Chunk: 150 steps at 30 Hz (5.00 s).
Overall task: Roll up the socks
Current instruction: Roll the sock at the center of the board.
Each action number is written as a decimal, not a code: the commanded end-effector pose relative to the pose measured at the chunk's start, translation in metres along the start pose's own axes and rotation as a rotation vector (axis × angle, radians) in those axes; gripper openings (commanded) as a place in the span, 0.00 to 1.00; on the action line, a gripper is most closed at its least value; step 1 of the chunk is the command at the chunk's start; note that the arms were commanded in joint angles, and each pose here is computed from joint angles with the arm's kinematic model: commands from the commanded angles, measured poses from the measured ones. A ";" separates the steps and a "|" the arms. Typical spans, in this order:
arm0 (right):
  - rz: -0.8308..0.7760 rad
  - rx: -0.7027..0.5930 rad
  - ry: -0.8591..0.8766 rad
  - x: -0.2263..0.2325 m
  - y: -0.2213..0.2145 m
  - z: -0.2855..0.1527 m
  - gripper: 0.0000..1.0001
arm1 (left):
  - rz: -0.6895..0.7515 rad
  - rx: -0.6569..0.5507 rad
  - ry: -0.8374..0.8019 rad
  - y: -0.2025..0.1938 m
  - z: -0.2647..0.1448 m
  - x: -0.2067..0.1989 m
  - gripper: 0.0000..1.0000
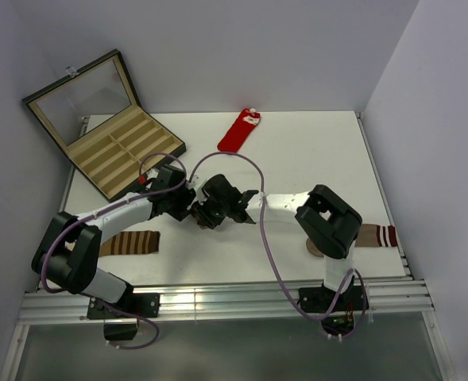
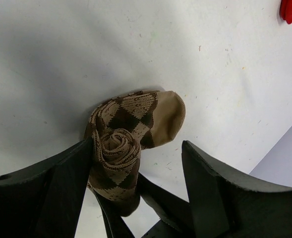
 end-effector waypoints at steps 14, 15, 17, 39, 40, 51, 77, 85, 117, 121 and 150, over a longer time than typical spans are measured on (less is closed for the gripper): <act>-0.043 -0.061 -0.009 0.005 0.012 -0.011 0.01 | -0.077 -0.017 -0.011 0.014 -0.017 0.015 0.77; -0.045 -0.054 -0.017 0.003 0.012 -0.012 0.01 | -0.075 -0.017 -0.015 0.015 -0.017 0.015 0.77; -0.061 -0.053 -0.038 0.001 0.012 -0.013 0.01 | -0.054 -0.015 -0.030 0.015 -0.021 0.015 0.77; -0.277 -0.037 -0.098 0.015 0.015 -0.018 0.00 | 0.215 0.147 -0.020 0.009 0.031 0.006 0.51; -0.290 -0.038 -0.099 0.017 0.015 -0.018 0.00 | 0.221 0.152 -0.016 0.008 0.034 0.007 0.48; -0.343 0.042 0.019 0.040 -0.001 -0.003 0.00 | 0.195 0.205 -0.026 -0.006 0.050 0.027 0.36; -0.482 0.153 0.028 0.028 -0.034 -0.014 0.00 | 0.496 0.216 0.001 0.009 0.019 0.036 0.70; -0.495 0.188 0.043 0.028 -0.035 -0.012 0.00 | 0.520 0.280 0.035 0.002 0.028 0.046 0.63; -0.550 0.135 0.119 0.073 -0.012 -0.033 0.00 | 0.343 0.206 -0.031 0.003 0.057 0.025 0.00; -0.552 0.170 0.177 0.080 -0.020 -0.029 0.00 | 0.321 0.201 -0.036 0.003 0.062 0.022 0.00; -0.134 0.447 0.456 0.030 -0.073 0.015 0.00 | 0.271 0.011 0.026 0.061 0.051 -0.006 0.51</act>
Point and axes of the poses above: each gripper's point midway between its finger pads, its own z axis out along the fingers, its own x axis along the line the jaws close on, y = z × x, the point moved 6 cm from there along -z, back along the fingers, and after that the axes turned 6 degrees about z, right-handed, at the moved point
